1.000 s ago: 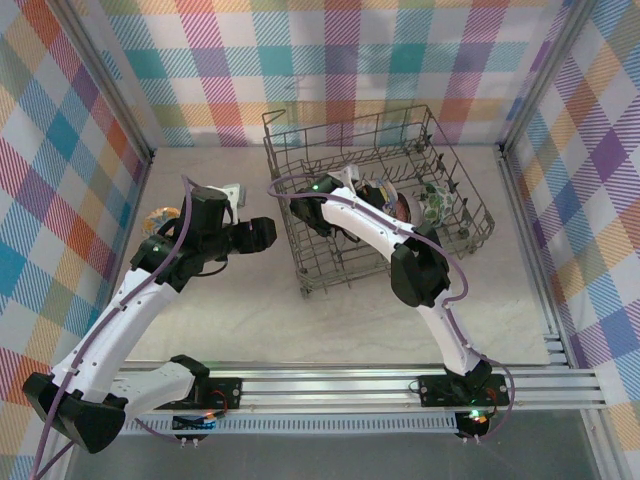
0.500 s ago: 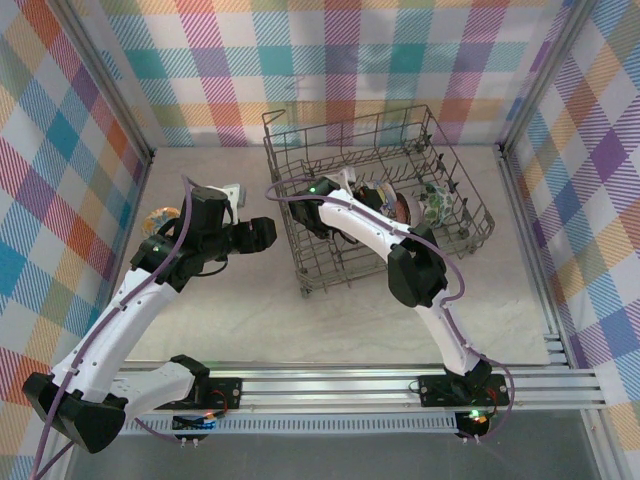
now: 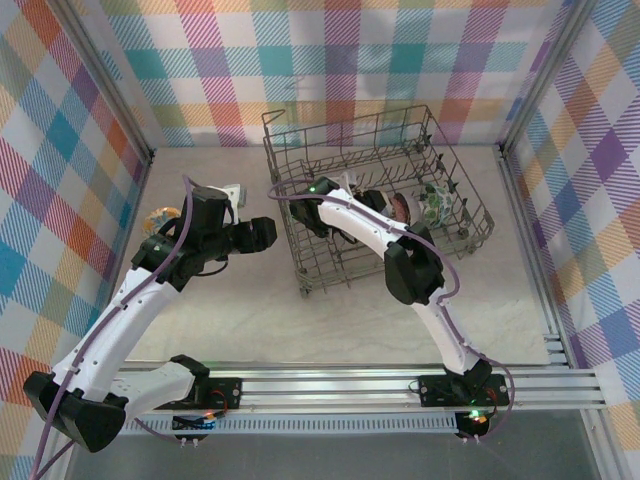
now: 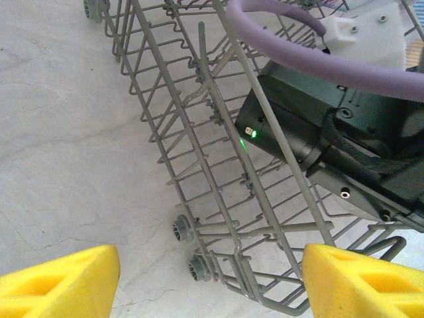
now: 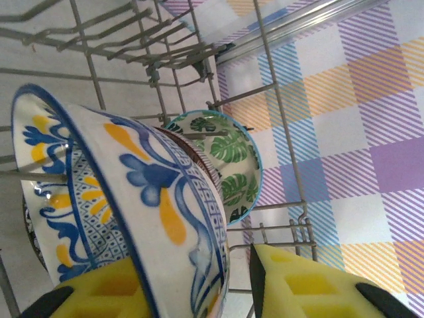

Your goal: Load the bowls into the dish rack

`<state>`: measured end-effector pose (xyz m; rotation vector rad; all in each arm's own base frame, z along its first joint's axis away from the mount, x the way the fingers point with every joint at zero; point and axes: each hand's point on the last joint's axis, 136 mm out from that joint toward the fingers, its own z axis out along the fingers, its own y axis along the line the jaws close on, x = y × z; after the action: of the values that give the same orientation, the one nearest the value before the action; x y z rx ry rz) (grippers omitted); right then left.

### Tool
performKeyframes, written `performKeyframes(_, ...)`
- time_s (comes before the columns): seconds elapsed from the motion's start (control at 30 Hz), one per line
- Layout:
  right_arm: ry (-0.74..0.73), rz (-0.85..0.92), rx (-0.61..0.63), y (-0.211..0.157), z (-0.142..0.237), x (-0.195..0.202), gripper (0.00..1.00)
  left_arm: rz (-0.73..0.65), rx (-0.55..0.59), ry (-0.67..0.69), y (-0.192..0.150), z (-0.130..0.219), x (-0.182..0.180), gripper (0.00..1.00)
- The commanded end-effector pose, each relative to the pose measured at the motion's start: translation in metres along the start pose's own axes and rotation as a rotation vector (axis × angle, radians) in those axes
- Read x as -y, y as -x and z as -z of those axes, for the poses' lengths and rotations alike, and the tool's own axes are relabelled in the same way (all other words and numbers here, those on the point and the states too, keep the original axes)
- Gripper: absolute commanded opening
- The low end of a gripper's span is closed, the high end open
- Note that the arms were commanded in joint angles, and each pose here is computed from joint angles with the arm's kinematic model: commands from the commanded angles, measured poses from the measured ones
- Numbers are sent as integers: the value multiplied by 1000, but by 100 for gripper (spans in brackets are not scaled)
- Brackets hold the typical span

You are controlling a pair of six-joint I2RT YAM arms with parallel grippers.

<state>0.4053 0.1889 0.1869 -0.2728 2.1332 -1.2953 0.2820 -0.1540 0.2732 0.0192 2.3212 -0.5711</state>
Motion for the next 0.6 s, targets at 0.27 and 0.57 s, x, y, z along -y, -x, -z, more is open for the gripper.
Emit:
performKeyframes(0.27, -26, 174, -45, -19, 6, -3, 37, 19, 15, -22, 3, -1, 3, 73)
performKeyframes(0.57, 2, 138, -105, -27, -2, -7, 44, 22, 4, -12, -1, -3, 0, 73)
